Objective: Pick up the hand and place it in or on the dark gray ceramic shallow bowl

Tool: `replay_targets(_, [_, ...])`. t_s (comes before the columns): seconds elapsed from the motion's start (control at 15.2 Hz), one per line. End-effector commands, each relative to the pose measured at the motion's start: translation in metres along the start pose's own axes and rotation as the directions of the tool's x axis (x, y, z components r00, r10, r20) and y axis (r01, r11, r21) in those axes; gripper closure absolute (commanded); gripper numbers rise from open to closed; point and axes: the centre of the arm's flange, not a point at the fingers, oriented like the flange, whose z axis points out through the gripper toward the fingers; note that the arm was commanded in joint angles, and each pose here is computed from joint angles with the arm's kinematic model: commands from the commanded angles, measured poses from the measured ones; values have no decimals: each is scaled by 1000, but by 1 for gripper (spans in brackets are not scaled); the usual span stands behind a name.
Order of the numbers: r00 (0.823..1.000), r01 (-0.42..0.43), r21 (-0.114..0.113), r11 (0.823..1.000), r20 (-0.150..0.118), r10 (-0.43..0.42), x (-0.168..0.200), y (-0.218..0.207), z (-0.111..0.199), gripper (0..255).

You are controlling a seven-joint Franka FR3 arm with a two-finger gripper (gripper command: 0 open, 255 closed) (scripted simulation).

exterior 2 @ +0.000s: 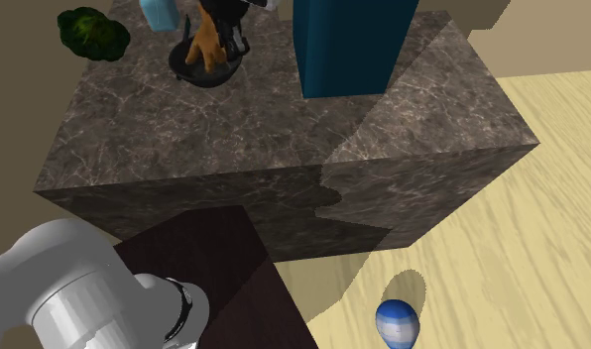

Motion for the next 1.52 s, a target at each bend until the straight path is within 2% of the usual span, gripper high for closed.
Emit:
replay_targets(0.0, [1000,-1,2,1000,0,1,2,-26,8,255])
replay_targets(0.4, [1000,-1,2,1000,0,1,2,-103,34,255])
replay_targets(1.45, [1000,-1,2,1000,0,1,4,-71,112,255])
